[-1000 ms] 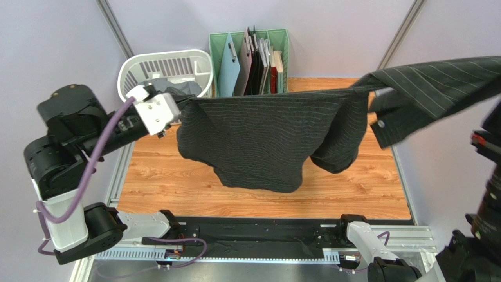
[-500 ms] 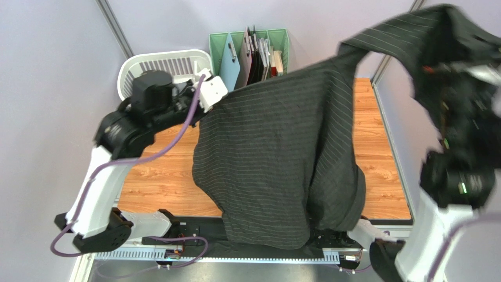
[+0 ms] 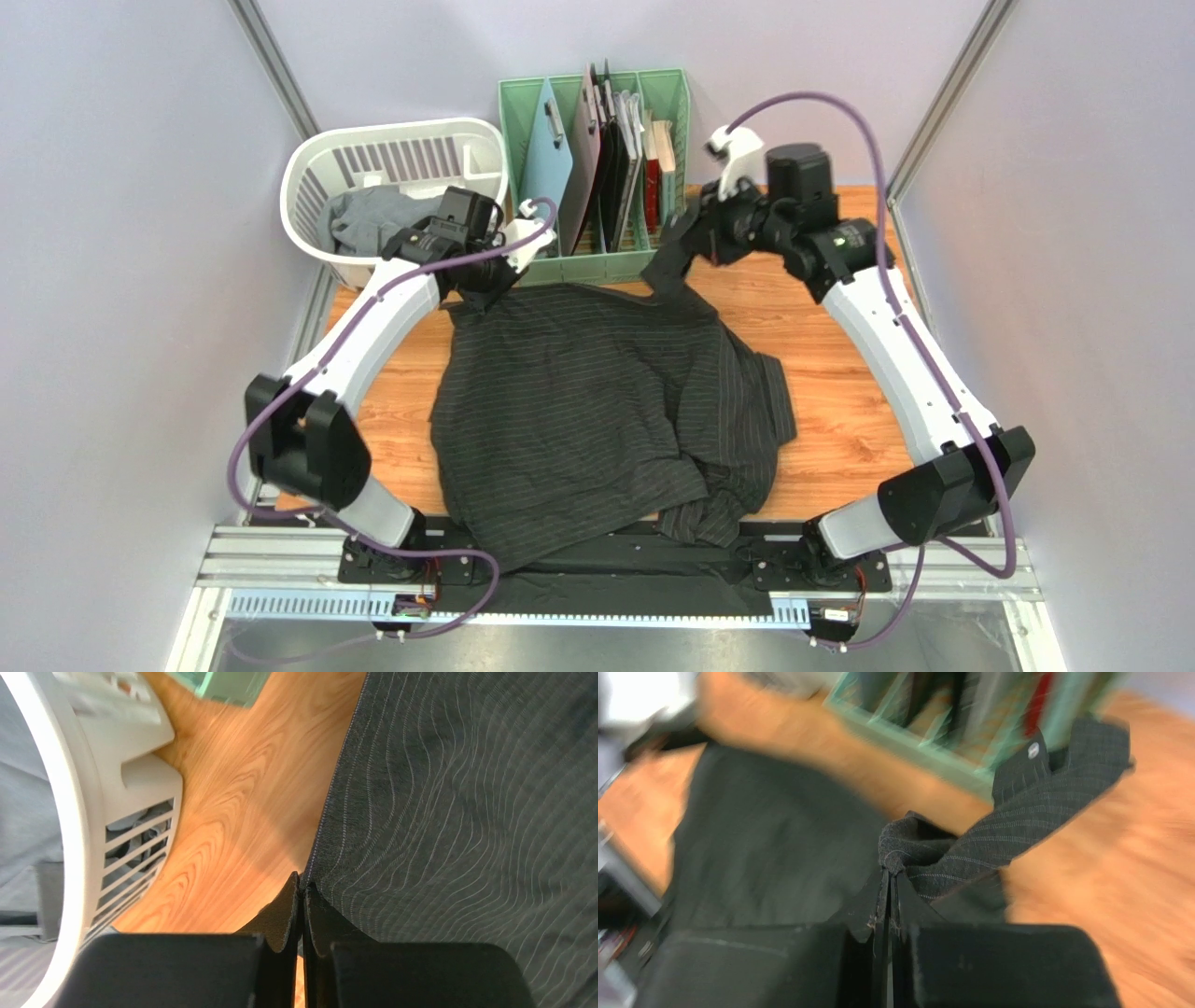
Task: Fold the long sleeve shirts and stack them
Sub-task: Flatten the shirt out
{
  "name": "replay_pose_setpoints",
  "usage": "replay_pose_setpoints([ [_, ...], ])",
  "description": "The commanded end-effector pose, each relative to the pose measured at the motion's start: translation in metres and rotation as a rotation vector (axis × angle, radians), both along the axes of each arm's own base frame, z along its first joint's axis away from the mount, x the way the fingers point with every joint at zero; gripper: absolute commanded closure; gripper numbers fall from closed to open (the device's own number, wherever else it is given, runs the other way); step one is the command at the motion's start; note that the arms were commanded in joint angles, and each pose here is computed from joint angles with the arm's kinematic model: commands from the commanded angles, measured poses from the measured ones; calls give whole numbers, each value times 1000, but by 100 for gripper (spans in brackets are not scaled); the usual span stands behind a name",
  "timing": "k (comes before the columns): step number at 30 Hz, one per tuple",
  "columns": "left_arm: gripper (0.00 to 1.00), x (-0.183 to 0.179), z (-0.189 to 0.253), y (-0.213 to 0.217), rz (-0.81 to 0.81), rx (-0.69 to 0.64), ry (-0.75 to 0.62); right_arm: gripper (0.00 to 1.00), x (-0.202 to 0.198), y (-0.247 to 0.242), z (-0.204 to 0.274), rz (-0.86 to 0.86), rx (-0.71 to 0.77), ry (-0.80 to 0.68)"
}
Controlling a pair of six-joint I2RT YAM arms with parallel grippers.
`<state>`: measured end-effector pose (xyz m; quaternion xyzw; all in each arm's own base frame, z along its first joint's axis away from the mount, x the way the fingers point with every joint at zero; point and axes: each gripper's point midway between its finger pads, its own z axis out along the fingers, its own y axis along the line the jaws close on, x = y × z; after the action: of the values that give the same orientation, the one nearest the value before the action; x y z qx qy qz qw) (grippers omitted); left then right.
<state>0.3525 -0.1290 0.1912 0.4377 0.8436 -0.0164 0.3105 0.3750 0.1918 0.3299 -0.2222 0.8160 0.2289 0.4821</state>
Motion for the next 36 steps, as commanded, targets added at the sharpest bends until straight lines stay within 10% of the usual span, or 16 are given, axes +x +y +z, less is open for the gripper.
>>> replay_pose_setpoints([
  [1, 100, 41, -9, 23, 124, -53, -23, 100, -88, 54, 37, 296, 89, -57],
  [4, 100, 44, -15, 18, 129, -88, 1, 66, -120, 64, 8, 349, 83, 14],
  [6, 100, 44, -17, 17, 134, -91, 11, 18, -132, 60, -17, 385, 37, 76],
  [8, 100, 43, -24, 18, 133, -86, 37, 11, -123, 39, -37, 383, -134, 18],
  [14, 96, 20, -34, 16, 86, -117, 91, 22, -66, -49, -103, 206, -311, 194],
  [20, 64, -9, -40, 22, 61, -117, 124, 46, -20, -93, -174, 68, -427, 386],
  [26, 32, -48, -30, 24, -56, -141, 120, 37, -23, -116, -235, 1, -525, 535],
  [32, 27, -86, -81, 39, -118, -18, 249, 32, -24, -132, -288, -43, -600, 633],
  [36, 24, -83, -114, 47, -96, 72, 294, 51, -32, -138, -320, -57, -629, 692],
])
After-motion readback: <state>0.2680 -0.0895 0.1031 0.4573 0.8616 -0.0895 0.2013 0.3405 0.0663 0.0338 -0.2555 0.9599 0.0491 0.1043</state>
